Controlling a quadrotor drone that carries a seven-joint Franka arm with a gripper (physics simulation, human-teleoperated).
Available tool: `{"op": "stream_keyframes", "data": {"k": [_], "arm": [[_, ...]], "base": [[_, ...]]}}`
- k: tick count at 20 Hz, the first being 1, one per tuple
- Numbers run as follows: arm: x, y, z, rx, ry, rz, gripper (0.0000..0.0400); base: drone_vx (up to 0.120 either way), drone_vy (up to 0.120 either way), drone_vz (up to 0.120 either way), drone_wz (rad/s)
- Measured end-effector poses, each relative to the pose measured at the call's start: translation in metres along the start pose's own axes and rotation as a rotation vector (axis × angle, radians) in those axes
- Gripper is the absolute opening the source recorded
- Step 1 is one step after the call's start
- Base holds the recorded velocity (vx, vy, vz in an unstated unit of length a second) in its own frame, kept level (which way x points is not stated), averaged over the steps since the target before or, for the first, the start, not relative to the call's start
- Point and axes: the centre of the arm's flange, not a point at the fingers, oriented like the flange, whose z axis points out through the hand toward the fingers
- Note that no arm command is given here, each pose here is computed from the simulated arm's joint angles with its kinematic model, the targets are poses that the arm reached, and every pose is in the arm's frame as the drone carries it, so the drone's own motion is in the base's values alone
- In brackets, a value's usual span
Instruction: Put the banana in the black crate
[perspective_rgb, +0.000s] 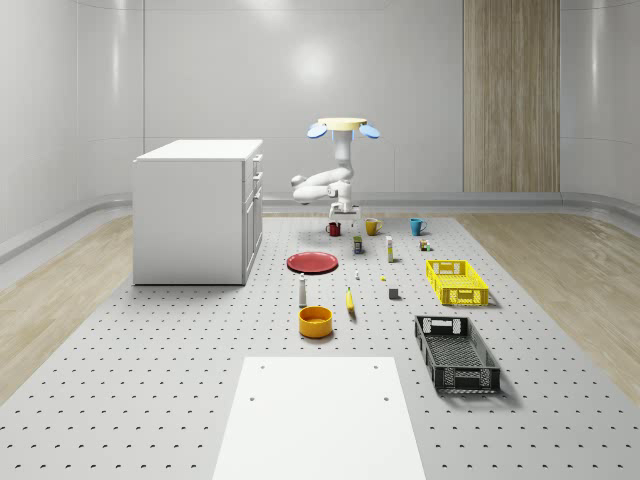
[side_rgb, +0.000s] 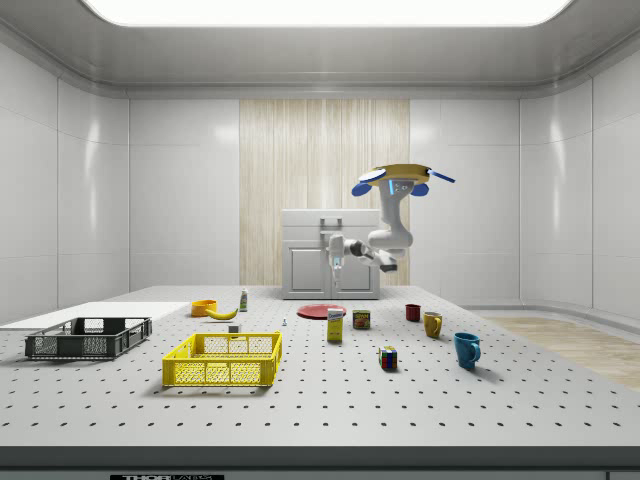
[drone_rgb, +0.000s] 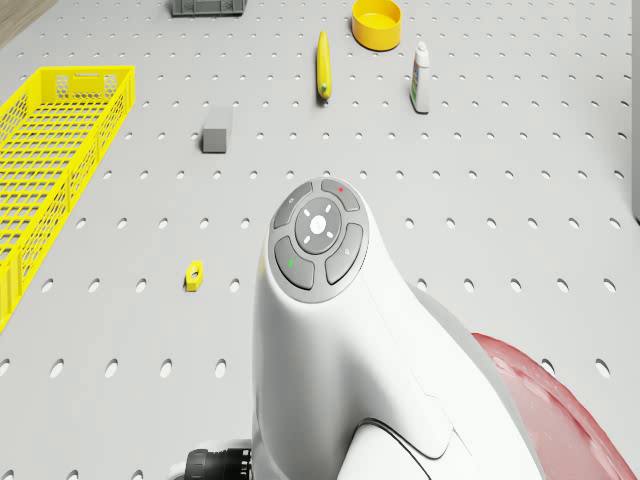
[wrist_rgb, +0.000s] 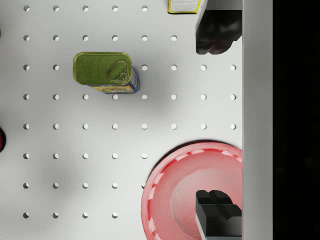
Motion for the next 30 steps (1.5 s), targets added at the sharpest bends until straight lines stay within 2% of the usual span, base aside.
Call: {"op": "stream_keyframes", "data": {"k": [15, 18, 30], "arm": [[0.0, 0.0, 0.0, 0.0, 0.0, 0.0, 0.04], [0.0, 0.0, 0.0, 0.0, 0.0, 0.0, 0.04], [0.0, 0.0, 0.0, 0.0, 0.0, 0.0, 0.04]], "base": [[0.12, 0.0, -0.056, 0.0], [0.12, -0.067, 0.0, 0.0], [0.12, 0.0, -0.1, 0.0]]}}
